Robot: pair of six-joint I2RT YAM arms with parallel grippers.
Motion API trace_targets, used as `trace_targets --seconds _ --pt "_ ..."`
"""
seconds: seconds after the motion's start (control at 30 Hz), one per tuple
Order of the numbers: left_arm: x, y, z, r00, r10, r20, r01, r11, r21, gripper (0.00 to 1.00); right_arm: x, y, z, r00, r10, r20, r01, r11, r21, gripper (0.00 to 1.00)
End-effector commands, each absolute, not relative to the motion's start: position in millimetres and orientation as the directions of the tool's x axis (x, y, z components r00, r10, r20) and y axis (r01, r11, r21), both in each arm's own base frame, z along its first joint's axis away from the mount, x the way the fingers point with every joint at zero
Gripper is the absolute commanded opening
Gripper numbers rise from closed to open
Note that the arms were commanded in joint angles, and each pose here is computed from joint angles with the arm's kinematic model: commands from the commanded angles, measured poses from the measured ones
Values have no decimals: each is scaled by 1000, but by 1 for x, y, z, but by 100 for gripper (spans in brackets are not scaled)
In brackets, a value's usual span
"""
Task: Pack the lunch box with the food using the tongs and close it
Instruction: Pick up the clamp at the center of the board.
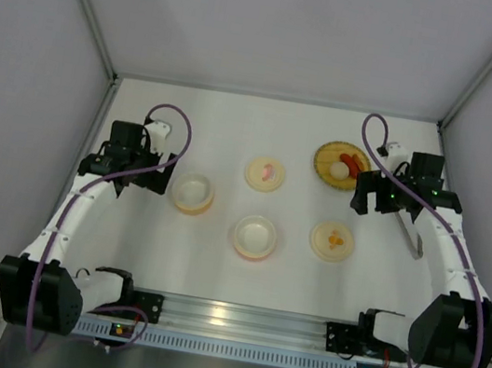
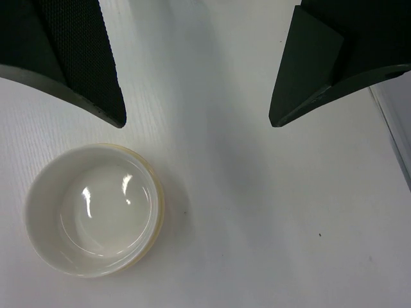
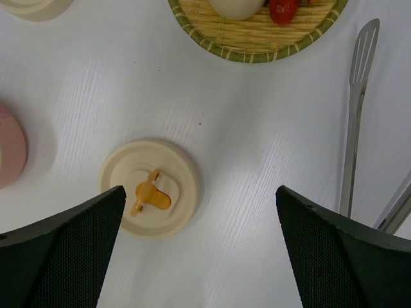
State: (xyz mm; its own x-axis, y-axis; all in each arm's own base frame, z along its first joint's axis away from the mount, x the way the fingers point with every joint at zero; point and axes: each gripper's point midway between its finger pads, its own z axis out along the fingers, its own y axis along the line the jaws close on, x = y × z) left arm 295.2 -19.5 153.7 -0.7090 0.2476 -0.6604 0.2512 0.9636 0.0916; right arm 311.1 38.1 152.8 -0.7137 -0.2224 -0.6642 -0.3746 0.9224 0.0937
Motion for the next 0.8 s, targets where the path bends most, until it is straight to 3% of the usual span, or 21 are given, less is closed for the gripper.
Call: trace_targets --seconds 0.0,0.33,0.57,0.77 --pt "301 -23 172 -676 218 -704 235 969 75 98 313 34 170 -687 -202 -698 -358 930 82 99" --pt "298 -23 157 -710 254 -657 273 959 77 98 316 -7 169 -737 -93 -670 -258 954 151 99" --pt "297 -34 161 -699 270 -662 328 944 38 98 309 -89 157 -811 -81 -580 -151 986 74 100" --pt "302 -45 162 -706 261 -659 357 934 -12 98 306 -117 135 -877 -93 -472 -128 991 43 99"
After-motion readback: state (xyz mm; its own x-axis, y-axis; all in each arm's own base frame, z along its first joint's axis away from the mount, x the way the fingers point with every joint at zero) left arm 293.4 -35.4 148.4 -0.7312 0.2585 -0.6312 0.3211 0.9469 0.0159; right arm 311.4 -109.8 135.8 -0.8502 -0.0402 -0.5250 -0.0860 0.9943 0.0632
